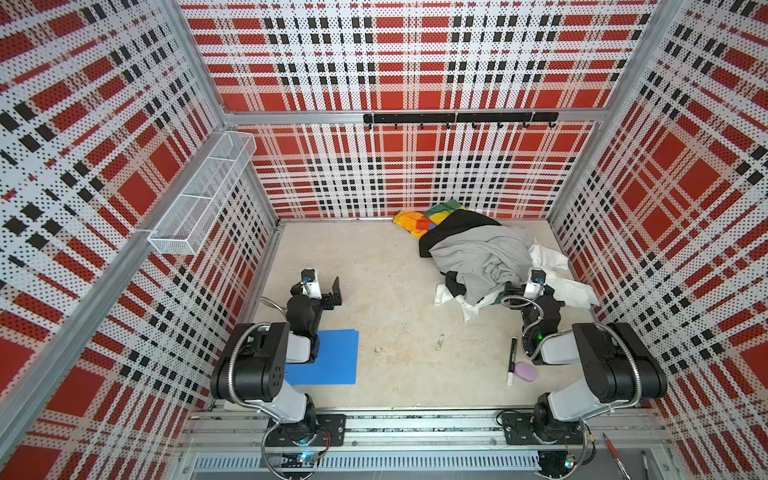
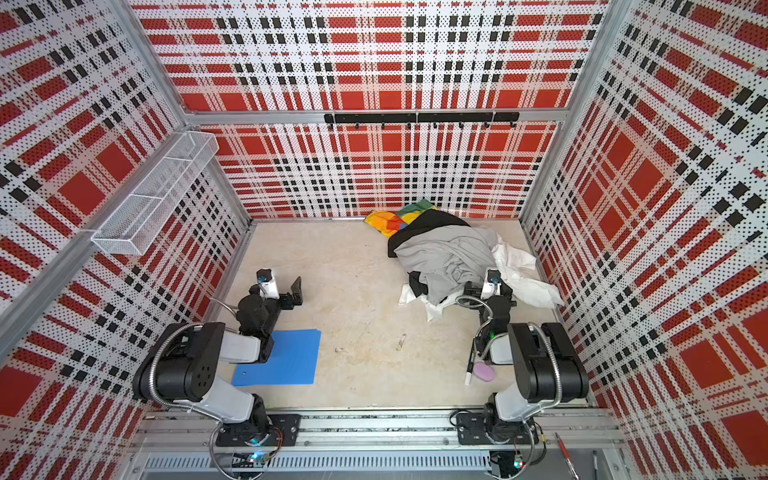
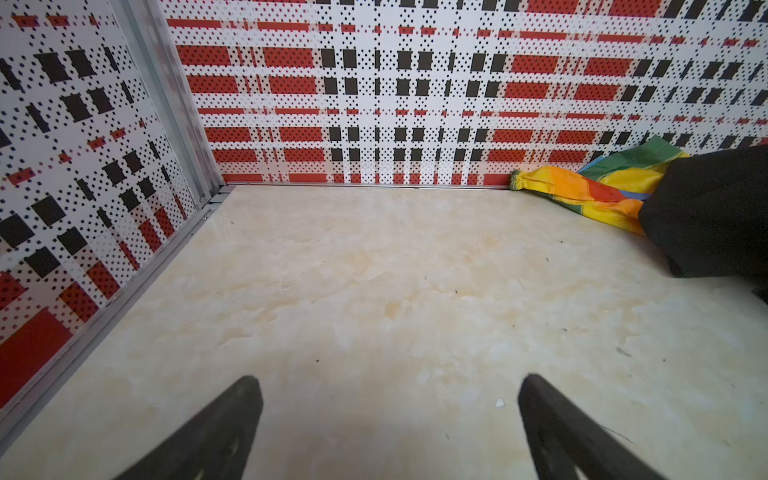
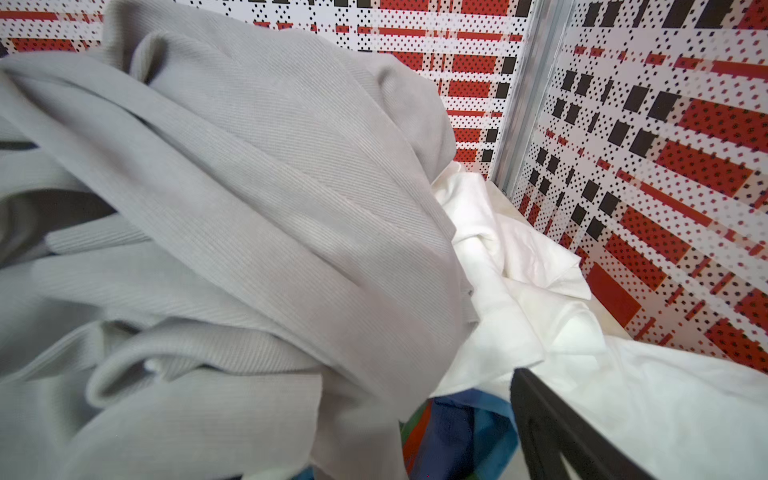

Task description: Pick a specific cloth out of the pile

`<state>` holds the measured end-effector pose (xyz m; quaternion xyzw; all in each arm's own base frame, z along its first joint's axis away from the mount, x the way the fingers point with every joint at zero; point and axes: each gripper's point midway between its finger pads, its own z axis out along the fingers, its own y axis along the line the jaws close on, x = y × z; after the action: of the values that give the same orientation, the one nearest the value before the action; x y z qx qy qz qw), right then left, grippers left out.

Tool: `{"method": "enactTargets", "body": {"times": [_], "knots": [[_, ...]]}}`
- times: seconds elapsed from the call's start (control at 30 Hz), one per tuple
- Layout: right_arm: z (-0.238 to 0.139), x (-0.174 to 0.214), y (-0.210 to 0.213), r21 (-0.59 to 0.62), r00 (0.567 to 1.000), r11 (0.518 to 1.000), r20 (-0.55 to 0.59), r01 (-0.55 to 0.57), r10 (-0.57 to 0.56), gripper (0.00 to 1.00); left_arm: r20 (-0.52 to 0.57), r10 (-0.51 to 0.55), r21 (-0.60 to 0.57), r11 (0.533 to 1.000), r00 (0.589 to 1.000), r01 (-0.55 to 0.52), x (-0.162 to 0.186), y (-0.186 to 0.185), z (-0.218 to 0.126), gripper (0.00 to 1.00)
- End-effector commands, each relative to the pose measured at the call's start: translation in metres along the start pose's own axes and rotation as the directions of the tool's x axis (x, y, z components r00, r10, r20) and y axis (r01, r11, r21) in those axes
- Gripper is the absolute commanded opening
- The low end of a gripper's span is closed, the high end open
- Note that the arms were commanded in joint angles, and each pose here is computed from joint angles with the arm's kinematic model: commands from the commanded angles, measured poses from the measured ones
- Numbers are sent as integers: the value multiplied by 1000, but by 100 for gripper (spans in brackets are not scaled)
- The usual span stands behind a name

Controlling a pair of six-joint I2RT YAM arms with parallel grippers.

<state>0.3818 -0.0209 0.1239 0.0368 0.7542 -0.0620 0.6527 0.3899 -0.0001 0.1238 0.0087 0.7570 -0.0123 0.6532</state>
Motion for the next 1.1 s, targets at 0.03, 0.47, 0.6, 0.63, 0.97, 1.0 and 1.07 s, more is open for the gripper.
{"method": "enactTargets", "body": {"times": [0.03,0.47,0.6,0.63,0.97,1.0,1.07], "knots": [[2,-16,-1,7,998,1000,59,-6,6,100,31,-6,4,1000,1000,6,-9,1,3,99],[2,-15,0,6,998,1000,59,-5,5,100,30,-4,4,1000,1000,4,-9,1,3,99],[2,-16,0,6,998,1000,59,-5,5,100,30,-4,4,1000,1000,4,-9,1,3,99],[2,-16,-1,7,998,1000,60,-6,6,100,30,-5,4,1000,1000,5,-9,1,3,99],[2,-16,0,7,998,1000,60,-6,6,100,29,-10,7,1000,1000,10,-9,1,3,99],[2,-16,0,6,998,1000,59,-7,7,100,29,-10,7,1000,1000,10,-9,2,3,99],[2,-16,0,7,998,1000,60,-6,6,100,29,-10,6,1000,1000,10,-9,2,3,99]]}}
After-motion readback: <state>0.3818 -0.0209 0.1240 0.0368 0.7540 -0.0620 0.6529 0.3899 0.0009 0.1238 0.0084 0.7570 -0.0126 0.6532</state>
